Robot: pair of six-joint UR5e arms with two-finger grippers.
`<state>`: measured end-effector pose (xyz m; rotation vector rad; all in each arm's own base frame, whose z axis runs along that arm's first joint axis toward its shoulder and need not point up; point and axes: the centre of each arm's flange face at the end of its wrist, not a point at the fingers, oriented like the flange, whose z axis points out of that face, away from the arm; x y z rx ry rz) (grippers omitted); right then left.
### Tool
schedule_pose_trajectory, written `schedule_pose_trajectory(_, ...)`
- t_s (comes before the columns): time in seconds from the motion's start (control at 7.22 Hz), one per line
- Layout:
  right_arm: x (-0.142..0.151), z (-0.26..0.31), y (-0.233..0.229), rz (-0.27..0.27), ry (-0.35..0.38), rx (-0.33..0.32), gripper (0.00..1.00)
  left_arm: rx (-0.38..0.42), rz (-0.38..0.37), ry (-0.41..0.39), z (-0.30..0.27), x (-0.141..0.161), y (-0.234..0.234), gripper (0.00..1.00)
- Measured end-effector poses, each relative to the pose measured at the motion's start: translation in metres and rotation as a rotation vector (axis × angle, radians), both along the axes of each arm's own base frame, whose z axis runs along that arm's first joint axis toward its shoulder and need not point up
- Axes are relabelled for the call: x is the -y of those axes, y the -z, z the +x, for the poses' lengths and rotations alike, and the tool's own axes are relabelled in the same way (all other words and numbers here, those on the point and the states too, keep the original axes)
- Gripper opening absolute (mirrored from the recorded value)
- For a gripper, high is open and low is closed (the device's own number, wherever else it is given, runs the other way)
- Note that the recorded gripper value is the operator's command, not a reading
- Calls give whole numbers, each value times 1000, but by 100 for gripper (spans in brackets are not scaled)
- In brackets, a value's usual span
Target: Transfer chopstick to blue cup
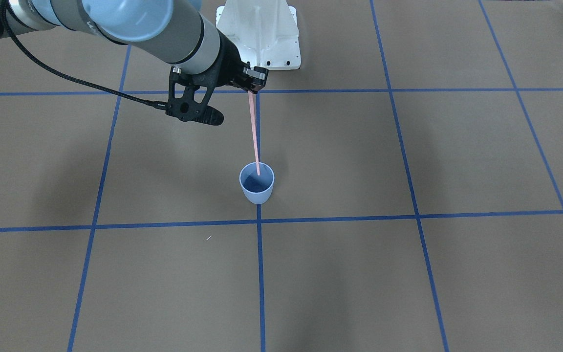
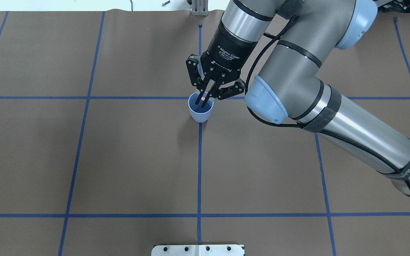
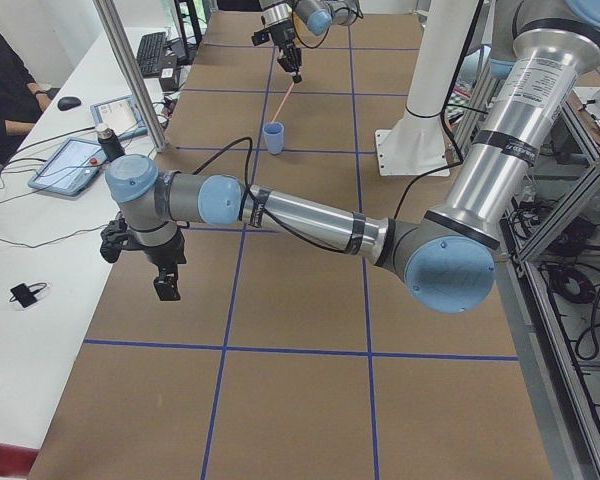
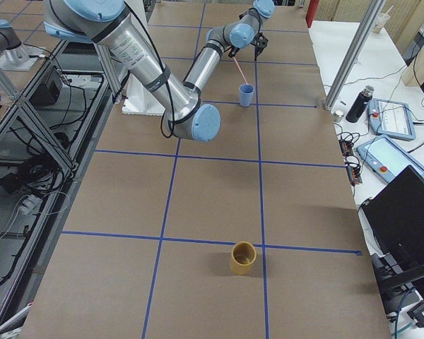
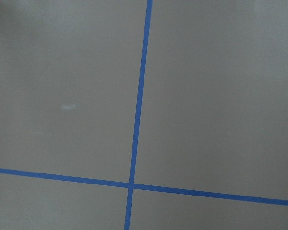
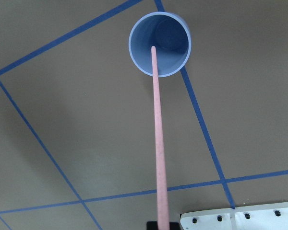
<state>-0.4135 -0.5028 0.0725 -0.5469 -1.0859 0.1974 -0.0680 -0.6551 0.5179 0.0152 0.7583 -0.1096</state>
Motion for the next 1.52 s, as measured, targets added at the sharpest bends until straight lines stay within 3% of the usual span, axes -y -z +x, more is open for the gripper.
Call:
schedule_pose_trajectory(0.55,18,-22,-25,-30,7,-30,0,-1,-1,2,-2,-1,-1,98)
schedule_pose_trajectory(0.69,27,-33,-36,-25,9,-26,32,0,-1,3,-2,-1,-1,98)
schedule_pose_trajectory(0.83,33,-41,-45,-22,11,-23,99,0,-1,3,-2,-1,-1,98)
schedule_pose_trajectory(1.11,33,-42,-44,-2,9,-9,100,-1,-3,3,-2,-1,-2,98)
schedule_pose_trajectory(1.25,28,-33,-35,37,-9,6,100,-1,-3,3,-2,-1,-2,98)
schedule_pose_trajectory(1.52,12,25,-46,216,-164,-7,100,0,22,1,-2,0,-1,98)
